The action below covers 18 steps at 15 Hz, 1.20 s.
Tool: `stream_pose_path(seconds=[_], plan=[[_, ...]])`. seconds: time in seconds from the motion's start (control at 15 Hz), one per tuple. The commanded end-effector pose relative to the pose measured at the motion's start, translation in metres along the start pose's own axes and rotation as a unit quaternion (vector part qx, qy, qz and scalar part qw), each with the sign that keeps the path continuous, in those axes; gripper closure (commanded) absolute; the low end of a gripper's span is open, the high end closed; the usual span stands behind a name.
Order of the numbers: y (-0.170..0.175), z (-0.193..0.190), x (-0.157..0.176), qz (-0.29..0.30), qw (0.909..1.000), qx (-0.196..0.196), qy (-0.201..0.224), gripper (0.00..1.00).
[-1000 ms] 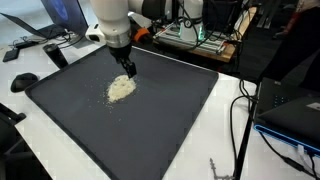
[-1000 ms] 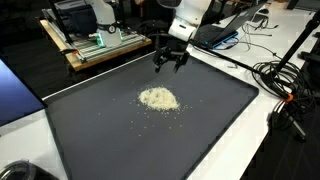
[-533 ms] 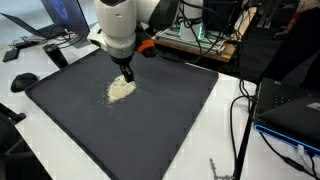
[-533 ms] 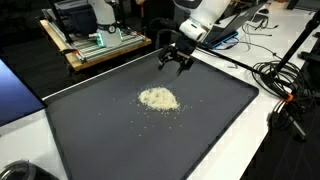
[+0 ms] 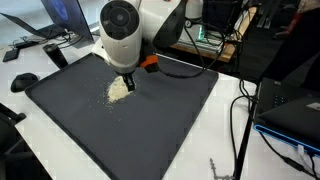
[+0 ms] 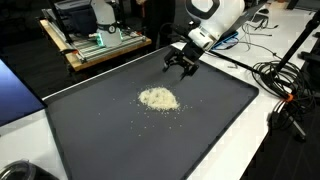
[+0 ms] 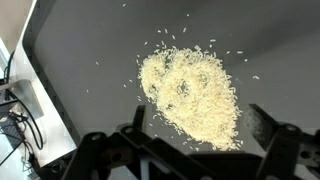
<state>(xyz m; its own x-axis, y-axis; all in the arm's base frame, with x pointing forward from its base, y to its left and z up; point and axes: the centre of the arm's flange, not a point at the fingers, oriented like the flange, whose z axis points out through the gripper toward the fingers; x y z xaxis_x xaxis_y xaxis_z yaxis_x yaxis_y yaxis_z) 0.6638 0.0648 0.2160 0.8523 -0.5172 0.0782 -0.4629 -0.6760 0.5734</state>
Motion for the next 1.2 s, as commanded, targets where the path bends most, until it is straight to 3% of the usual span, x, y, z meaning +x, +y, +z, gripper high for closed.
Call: stream_pose_path(seconds=[0.0, 0.47, 0.87, 1.13], plan=[[-0.02, -0.002, 0.028, 0.007, 0.9999, -0.005, -0.011, 0.0], [0.002, 0.021, 0.082, -0.027, 0.9949, 0.077, -0.059, 0.0], [0.032, 0.045, 0.121, -0.079, 0.9807, 0.153, -0.093, 0.0], [0.042, 0.055, 0.138, -0.13, 0.9664, 0.196, -0.102, 0.0]])
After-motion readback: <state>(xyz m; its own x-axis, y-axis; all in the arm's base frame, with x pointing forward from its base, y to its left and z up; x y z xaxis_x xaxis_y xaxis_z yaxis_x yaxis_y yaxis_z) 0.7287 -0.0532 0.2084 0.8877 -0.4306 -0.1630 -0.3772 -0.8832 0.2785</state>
